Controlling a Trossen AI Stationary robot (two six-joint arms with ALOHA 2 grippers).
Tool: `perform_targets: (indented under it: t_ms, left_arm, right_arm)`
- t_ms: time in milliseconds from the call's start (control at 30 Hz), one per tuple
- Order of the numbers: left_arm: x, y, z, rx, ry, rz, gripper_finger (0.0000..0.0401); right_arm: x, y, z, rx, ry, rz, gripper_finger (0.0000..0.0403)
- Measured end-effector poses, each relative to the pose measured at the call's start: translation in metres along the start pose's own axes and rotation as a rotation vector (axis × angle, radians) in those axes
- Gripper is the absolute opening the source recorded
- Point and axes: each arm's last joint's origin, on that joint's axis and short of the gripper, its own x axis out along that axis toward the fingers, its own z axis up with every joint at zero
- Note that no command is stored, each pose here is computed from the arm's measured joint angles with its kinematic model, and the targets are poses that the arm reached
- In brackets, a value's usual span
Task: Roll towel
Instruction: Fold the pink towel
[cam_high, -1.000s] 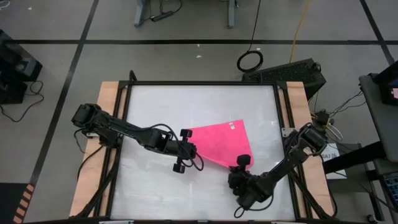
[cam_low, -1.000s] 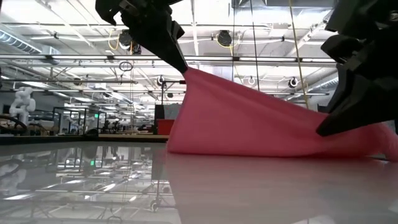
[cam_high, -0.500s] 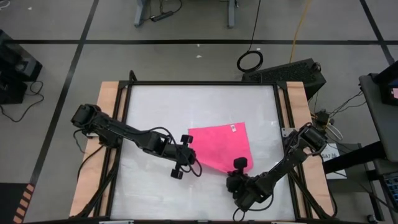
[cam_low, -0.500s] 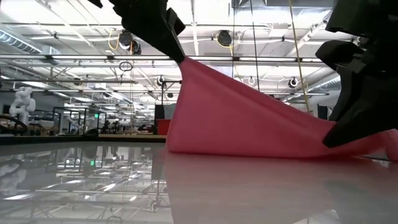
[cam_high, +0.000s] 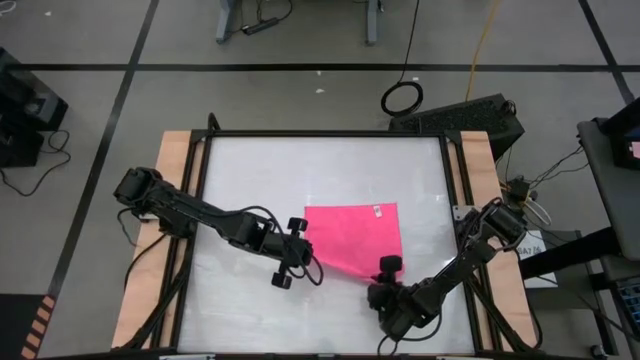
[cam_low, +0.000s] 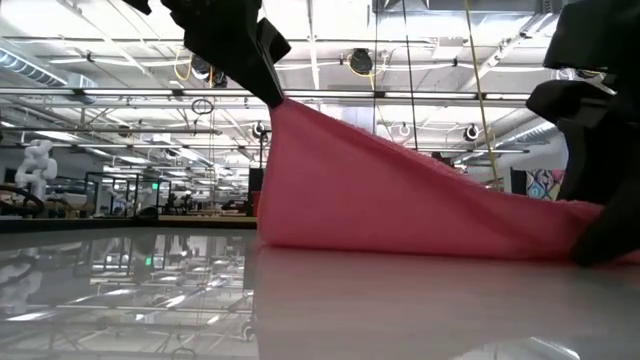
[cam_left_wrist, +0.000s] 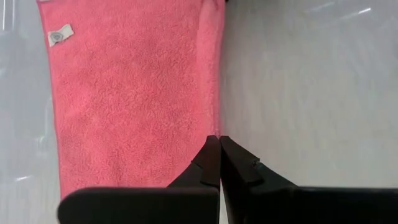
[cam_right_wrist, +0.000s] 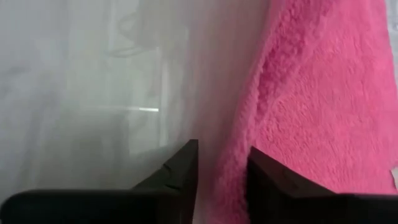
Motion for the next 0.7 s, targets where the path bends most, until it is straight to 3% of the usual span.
perform_targets:
  t_ms: [433, 700]
  left_arm:
    - [0.000, 0.000, -0.002, 0.003, 0.022, -0.001, 0.0001]
    - [0.000, -0.002, -0.002, 0.000, 0.023, -0.005, 0.0001]
  right_arm:
    - [-0.020, -0.002, -0.004, -0.056, 0.122, -0.039, 0.0081]
    - [-0.028, 0.002, -0.013, -0.030, 0.150, -0.049, 0.0080]
